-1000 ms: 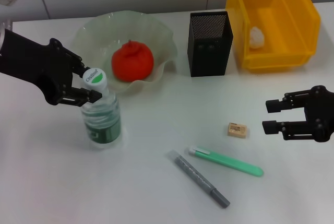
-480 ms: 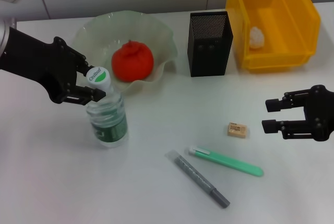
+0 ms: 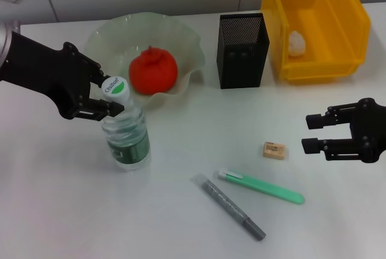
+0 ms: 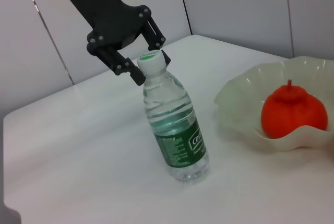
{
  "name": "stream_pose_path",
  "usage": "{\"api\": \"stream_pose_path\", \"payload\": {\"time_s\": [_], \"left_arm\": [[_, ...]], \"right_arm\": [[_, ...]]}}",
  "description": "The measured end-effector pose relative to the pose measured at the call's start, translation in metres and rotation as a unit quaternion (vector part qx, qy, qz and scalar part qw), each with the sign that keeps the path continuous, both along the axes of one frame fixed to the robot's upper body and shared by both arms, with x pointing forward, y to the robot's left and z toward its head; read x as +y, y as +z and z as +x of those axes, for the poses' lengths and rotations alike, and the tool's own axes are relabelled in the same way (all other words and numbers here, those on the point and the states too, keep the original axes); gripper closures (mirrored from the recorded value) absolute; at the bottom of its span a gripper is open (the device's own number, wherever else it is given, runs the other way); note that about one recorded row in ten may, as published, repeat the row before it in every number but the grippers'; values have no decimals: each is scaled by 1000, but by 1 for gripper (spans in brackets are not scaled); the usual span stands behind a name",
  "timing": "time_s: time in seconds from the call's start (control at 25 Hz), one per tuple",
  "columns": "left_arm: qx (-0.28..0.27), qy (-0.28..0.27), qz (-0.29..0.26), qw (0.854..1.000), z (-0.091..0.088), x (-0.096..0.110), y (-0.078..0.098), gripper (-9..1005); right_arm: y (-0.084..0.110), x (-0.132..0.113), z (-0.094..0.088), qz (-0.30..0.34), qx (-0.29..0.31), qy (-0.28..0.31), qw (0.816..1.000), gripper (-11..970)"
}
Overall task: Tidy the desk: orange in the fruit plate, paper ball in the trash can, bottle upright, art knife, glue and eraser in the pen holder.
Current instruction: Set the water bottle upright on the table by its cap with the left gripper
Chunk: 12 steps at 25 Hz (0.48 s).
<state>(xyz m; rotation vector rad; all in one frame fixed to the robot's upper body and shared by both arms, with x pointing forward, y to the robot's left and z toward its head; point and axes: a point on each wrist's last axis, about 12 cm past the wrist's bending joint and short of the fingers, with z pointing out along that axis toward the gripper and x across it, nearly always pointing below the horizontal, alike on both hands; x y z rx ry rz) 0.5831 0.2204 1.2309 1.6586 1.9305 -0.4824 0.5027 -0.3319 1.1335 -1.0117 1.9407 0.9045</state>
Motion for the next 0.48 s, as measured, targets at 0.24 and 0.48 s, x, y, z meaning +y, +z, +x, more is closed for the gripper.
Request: {"api": "stream_pose_path", "payload": {"time_s": [0.24, 0.48], "left_arm": [[2, -6, -5, 1000, -2, -1, -1, 562], [5, -3, -9, 1000, -1, -1, -2, 561]], "right_arm": [[-1, 0, 0, 1, 2, 0, 1000, 415], [-1, 0, 0, 2, 3, 0, 1000, 415]]}}
